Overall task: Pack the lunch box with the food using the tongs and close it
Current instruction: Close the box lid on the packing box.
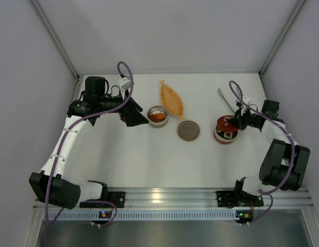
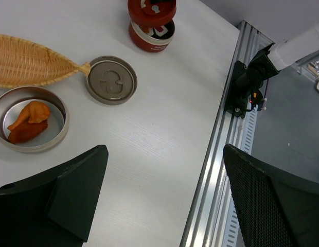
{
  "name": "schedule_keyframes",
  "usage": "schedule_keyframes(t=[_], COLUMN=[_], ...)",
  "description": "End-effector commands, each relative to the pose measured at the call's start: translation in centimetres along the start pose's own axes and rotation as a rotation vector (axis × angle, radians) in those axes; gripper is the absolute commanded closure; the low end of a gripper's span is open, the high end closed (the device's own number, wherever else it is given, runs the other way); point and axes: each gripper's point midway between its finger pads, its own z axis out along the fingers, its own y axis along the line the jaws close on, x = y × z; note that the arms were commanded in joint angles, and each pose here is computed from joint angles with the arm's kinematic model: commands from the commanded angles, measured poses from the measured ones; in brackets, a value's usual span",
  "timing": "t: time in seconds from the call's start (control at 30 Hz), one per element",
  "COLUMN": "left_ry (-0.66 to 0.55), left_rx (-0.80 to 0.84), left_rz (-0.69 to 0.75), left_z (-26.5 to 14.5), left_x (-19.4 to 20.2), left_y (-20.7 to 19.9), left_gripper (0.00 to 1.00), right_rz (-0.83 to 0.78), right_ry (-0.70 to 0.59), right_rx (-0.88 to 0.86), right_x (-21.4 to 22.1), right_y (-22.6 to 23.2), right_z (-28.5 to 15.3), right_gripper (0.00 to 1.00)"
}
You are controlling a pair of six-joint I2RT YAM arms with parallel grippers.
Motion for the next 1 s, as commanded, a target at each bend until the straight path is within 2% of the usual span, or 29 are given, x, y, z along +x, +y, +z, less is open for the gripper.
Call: schedule_keyframes(t=[0.0, 0.13, 0.3, 0.6, 0.97], left_ry=[-0.025, -0.024, -0.021, -0.021, -0.018], left_rx=[0.015, 0.015, 0.009, 0.014, 0.008], left_rz=[0.053, 0.052, 0.062, 0.059, 0.066], left_z=[-0.3, -0.4, -0.5, -0.4, -0.5], left_x=[-1.4, -1.3, -1.2, -1.3, -1.3], left_y=[-0.4, -0.4, -0.5, -0.4, -0.5], left_gripper=[0.02, 0.02, 0.02, 0.02, 0.02], right_rz=[-0.035, -0.037, -0.077, -0.079, -0.069], right_ry=[0.023, 0.045, 0.073, 0.107, 0.172], right_rx=[-0.091, -0.125, -0.153, -0.156, -0.186], right_x=[0.1, 0.4, 0.9, 0.9, 1.8], right_y=[1.8, 2.4, 3.2, 3.4, 3.1], right_z=[-0.1, 0.0, -0.1, -0.7, -1.0], right_gripper=[0.97, 0.95, 1.00, 1.00, 0.88])
